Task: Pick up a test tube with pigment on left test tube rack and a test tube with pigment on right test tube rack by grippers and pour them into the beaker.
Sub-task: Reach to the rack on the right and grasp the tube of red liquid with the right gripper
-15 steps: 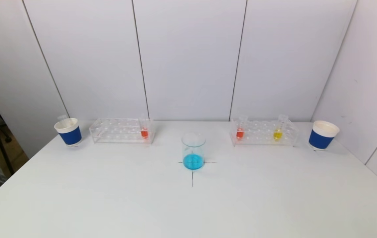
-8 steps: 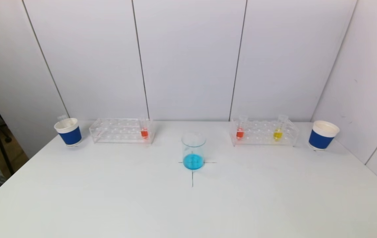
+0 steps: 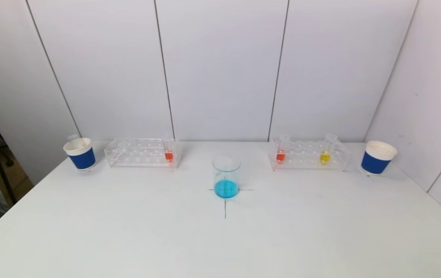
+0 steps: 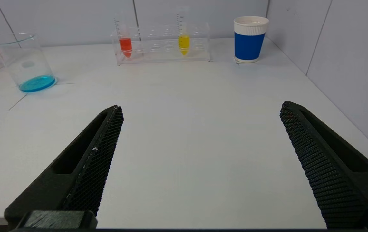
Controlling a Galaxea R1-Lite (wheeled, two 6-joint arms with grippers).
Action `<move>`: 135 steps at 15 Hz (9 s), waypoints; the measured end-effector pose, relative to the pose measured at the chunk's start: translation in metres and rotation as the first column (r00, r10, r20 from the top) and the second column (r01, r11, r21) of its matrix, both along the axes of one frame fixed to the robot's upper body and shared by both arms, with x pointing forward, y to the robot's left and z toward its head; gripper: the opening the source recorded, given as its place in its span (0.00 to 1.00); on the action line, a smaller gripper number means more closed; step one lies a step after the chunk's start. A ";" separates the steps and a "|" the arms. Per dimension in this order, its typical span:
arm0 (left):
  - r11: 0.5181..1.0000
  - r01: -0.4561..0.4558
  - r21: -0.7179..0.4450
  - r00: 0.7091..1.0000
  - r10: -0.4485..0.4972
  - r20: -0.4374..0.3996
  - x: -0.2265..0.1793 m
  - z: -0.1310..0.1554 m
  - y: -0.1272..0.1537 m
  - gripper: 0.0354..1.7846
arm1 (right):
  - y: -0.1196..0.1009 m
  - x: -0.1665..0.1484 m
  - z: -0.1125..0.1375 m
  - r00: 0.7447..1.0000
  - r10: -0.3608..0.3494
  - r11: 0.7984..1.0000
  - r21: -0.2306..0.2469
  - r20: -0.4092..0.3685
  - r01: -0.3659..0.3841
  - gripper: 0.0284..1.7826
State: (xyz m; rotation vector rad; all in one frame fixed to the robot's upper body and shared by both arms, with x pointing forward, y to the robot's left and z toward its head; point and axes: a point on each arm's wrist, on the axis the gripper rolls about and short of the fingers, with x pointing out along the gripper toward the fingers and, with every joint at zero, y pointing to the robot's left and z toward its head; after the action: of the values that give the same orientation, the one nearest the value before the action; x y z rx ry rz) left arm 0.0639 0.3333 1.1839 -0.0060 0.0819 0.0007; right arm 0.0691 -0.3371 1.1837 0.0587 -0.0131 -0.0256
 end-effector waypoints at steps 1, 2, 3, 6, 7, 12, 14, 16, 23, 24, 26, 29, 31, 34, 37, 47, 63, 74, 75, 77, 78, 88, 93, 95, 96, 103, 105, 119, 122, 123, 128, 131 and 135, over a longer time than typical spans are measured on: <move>1.000 0.000 0.000 1.000 0.000 0.000 0.000 0.000 0.000 0.99 | 0.000 0.000 0.000 1.000 0.000 1.000 0.000 0.000 0.000 0.99; 1.000 0.000 0.000 1.000 0.000 -0.001 0.000 0.000 0.000 0.99 | 0.000 0.000 0.000 1.000 0.001 1.000 0.000 0.000 -0.001 0.99; 1.000 0.000 0.000 1.000 0.000 -0.001 0.000 0.000 0.000 0.99 | 0.000 0.000 0.000 1.000 0.001 1.000 -0.003 0.001 -0.001 0.99; 1.000 0.000 0.002 1.000 0.000 0.023 0.001 0.000 0.000 0.99 | 0.000 0.000 0.000 1.000 0.001 1.000 -0.001 0.001 -0.001 0.99; 1.000 0.000 0.001 0.999 0.000 0.053 0.003 0.000 0.000 0.99 | 0.000 0.000 0.000 1.000 0.001 1.000 -0.001 0.001 -0.001 0.99; 1.000 0.000 0.000 0.996 0.000 0.091 0.005 -0.001 0.000 0.99 | 0.000 0.000 0.000 1.000 0.001 1.000 0.000 0.001 -0.001 0.99; 1.000 0.000 0.001 0.996 0.000 0.091 0.005 -0.001 0.000 0.99 | 0.000 0.000 0.000 1.000 0.001 1.000 -0.001 0.001 -0.001 0.99; 1.000 0.000 0.001 0.996 0.000 0.091 0.005 -0.001 0.000 0.99 | 0.000 0.000 0.000 1.000 0.001 1.000 0.000 0.001 -0.001 0.99; 1.000 0.000 0.001 0.996 0.000 0.092 0.005 -0.001 0.000 0.99 | 0.000 0.000 0.000 1.000 0.001 1.000 -0.002 0.001 -0.001 0.99; 1.000 0.000 0.001 0.996 0.000 0.092 0.005 -0.001 0.000 0.99 | 0.000 0.000 0.000 1.000 0.001 1.000 -0.007 0.002 -0.001 0.99; 1.000 0.000 0.001 0.996 0.000 0.092 0.005 -0.001 0.000 0.99 | 0.000 0.000 0.000 1.000 -0.002 1.000 -0.013 0.002 0.002 0.99; 1.000 0.000 0.000 0.996 0.000 0.092 0.005 -0.001 0.000 0.99 | 0.000 -0.005 0.014 0.999 0.011 1.000 -0.017 0.039 -0.010 0.99; 1.000 0.001 0.000 0.996 -0.001 0.092 0.005 -0.001 0.000 0.99 | 0.001 -0.010 0.036 0.997 0.022 1.000 -0.021 0.080 -0.020 0.99; 1.000 0.000 0.001 0.996 0.000 0.092 0.005 -0.001 0.000 0.99 | 0.001 -0.012 0.070 0.993 0.030 0.999 -0.025 0.110 -0.028 0.99; 1.000 0.000 0.000 0.996 0.000 0.092 0.005 0.000 0.000 0.99 | 0.001 0.000 0.101 0.994 0.040 0.999 -0.025 0.101 -0.038 0.99; 1.000 0.000 0.001 0.996 0.000 0.092 0.005 0.000 0.000 0.99 | 0.004 0.131 0.167 0.995 0.087 0.996 -0.021 0.054 -0.086 0.99; 1.000 0.000 0.000 0.996 0.000 0.092 0.005 0.000 0.000 0.99 | 0.058 0.326 0.087 0.987 0.151 0.988 -0.025 -0.060 -0.153 0.99; 1.000 0.000 0.000 0.996 0.000 0.092 0.005 0.000 0.000 0.99 | 0.127 0.365 -0.002 0.992 0.078 0.996 -0.040 -0.096 -0.082 0.99; 1.000 0.000 0.000 0.996 0.000 0.092 0.005 0.000 0.000 0.99 | 0.130 0.368 -0.007 0.993 0.068 0.997 -0.041 -0.101 -0.072 0.99; 1.000 0.000 0.001 0.996 0.000 0.092 0.005 0.000 0.000 0.99 | 0.135 0.374 -0.015 0.992 0.068 0.996 -0.043 -0.110 -0.073 0.99; 1.000 0.001 0.001 0.996 -0.001 0.092 0.005 0.000 0.000 0.99 | 0.137 0.377 -0.018 0.991 0.071 0.996 -0.043 -0.112 -0.076 0.99; 1.000 0.000 0.001 0.996 0.000 0.092 0.005 0.000 0.000 0.99 | 0.150 0.394 -0.031 0.993 0.061 0.997 -0.041 -0.097 -0.066 0.99; 1.000 0.000 0.000 0.996 0.000 0.092 0.005 0.000 0.000 0.99 | 0.152 0.399 -0.031 0.995 0.060 0.997 -0.038 -0.084 -0.063 0.99; 1.000 0.000 0.000 0.996 0.000 0.092 0.005 0.000 0.000 0.99 | 0.153 0.402 -0.030 0.996 0.058 0.997 -0.038 -0.074 -0.061 0.99; 1.000 0.000 0.001 0.996 0.000 0.092 0.005 0.000 0.000 0.99 | 0.153 0.404 -0.030 0.996 0.058 0.998 -0.037 -0.070 -0.060 0.99; 1.000 0.000 0.001 0.996 0.000 0.092 0.005 0.000 0.000 0.99 | 0.155 0.422 -0.028 0.999 0.029 0.999 -0.022 -0.021 -0.030 0.99; 1.000 0.000 0.001 0.996 0.000 0.092 0.005 0.000 0.000 0.99 | 0.156 0.426 -0.029 1.000 0.022 1.000 -0.020 -0.015 -0.023 0.99; 1.000 0.000 0.000 0.996 0.000 0.092 0.005 0.000 0.000 0.99 | 0.160 0.440 -0.040 1.000 0.007 1.000 -0.019 -0.009 -0.007 0.99; 1.000 0.000 0.000 0.996 0.000 0.092 0.005 0.000 0.000 0.99 | 0.159 0.441 -0.042 1.000 0.004 1.000 -0.021 -0.010 -0.004 0.99; 1.000 0.000 0.000 0.996 0.000 0.092 0.005 0.000 0.000 0.99 | 0.159 0.441 -0.042 1.000 0.005 1.000 -0.021 -0.012 -0.005 0.99; 1.000 0.000 0.001 0.996 0.000 0.092 0.005 0.000 0.000 0.99 | 0.159 0.443 -0.044 1.000 -0.002 0.999 -0.034 -0.010 0.002 0.91; 1.000 0.000 0.001 0.996 0.000 0.092 0.005 0.000 0.000 0.99 | 0.159 0.443 -0.045 1.000 -0.002 0.999 -0.035 -0.011 0.002 0.71; 1.000 0.000 0.000 0.996 0.000 0.092 0.005 0.000 0.000 0.99 | 0.159 0.443 -0.046 1.000 -0.003 0.999 -0.036 -0.013 0.003 0.30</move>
State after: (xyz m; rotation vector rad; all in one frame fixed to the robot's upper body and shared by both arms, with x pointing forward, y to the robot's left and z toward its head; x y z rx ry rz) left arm 0.0690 0.3334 1.1834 -0.0057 -0.0102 0.0000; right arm 0.5124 -0.1782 1.1375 0.0226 -0.0005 -0.0289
